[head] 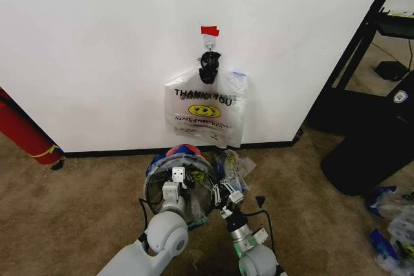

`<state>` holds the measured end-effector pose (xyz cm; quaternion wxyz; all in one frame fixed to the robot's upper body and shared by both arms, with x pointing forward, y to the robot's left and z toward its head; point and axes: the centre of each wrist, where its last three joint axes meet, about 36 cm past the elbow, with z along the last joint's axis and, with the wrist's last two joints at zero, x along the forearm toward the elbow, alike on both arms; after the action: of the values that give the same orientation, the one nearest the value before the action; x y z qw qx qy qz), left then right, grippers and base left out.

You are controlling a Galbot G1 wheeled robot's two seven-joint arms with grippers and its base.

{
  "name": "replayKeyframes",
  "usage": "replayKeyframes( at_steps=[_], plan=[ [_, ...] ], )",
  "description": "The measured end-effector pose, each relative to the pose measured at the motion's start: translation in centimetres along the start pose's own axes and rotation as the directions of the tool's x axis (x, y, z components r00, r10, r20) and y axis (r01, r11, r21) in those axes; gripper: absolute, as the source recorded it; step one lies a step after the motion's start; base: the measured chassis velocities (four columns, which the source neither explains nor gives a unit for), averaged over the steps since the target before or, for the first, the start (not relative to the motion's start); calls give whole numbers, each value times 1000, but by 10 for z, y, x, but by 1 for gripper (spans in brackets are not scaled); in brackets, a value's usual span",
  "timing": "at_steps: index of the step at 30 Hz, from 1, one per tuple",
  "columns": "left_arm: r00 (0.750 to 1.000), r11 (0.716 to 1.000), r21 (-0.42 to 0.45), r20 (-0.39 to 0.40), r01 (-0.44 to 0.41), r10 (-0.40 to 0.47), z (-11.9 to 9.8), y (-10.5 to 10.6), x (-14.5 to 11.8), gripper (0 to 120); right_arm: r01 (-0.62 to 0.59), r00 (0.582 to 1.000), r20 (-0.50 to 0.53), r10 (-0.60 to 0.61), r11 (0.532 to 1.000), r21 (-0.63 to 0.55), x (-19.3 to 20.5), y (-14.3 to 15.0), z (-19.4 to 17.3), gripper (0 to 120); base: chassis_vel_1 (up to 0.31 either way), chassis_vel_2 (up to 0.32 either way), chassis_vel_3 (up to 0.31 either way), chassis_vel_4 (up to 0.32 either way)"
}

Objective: Pick up the garbage bag from the wall and place it over the trash bin.

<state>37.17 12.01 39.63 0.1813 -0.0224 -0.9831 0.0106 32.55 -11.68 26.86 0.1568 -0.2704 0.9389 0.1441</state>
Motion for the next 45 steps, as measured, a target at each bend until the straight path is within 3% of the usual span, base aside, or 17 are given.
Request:
replayKeyframes(
  at_steps=[18, 26, 43, 45],
  plan=[
    [998, 998, -21, -16, 57, -57, 2, 8, -32, 0, 93, 995, 41, -90, 993, -72, 4, 8, -11, 1, 0, 0, 0, 0],
    [1000, 1000, -2, -21, 7, -7, 0, 11, -34, 0, 108, 993, 52, -104, 990, -87, 5, 8, -12, 1, 0, 0, 0, 0],
    [999, 999, 2, -23, -42, 43, 2, 14, -5, 0, 18, 999, 37, -16, 997, -69, 2, -1, -4, 1, 0, 0, 0, 0],
    [997, 997, -8, -35, -73, 72, 6, 17, 15, 0, -29, 999, 33, 31, 997, -74, -2, -3, -1, 1, 0, 0, 0, 0]
  ],
)
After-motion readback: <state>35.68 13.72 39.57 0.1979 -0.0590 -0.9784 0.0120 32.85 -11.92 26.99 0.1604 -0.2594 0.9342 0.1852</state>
